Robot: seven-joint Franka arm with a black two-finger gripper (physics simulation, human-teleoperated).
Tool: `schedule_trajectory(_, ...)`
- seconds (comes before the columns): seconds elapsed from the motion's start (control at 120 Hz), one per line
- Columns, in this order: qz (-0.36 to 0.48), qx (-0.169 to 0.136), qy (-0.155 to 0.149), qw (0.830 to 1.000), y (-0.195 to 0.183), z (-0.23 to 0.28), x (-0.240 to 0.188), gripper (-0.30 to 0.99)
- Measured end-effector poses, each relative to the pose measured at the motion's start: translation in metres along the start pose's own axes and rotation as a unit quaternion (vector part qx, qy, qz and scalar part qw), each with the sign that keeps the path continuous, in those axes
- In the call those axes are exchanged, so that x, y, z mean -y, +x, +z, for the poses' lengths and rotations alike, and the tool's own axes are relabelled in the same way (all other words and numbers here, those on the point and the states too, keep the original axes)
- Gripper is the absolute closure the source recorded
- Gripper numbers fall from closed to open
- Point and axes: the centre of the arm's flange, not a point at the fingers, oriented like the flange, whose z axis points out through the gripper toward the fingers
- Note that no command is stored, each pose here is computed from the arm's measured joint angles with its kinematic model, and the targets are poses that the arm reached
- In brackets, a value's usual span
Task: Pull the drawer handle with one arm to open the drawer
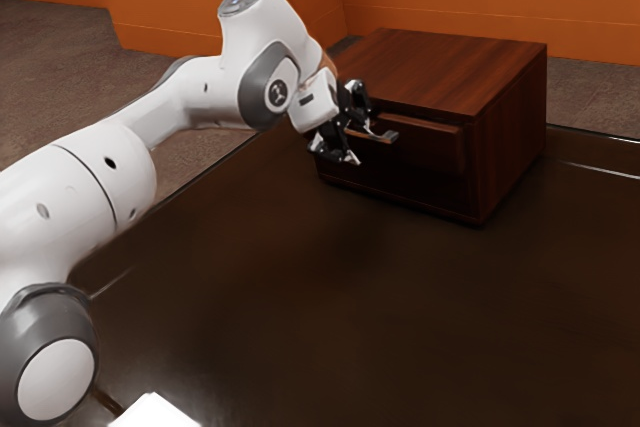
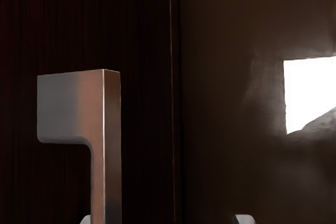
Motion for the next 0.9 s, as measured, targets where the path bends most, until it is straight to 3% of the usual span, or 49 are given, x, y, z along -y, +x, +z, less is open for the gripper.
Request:
schedule_trajectory(0.583,-0.034,0.001,-0.035,0.999,0.012,-0.033,-0.041,0.5)
schedule_trajectory(0.9,-0.055,0.001,-0.045,0.997,0.021,-0.046,-0.068,0.45)
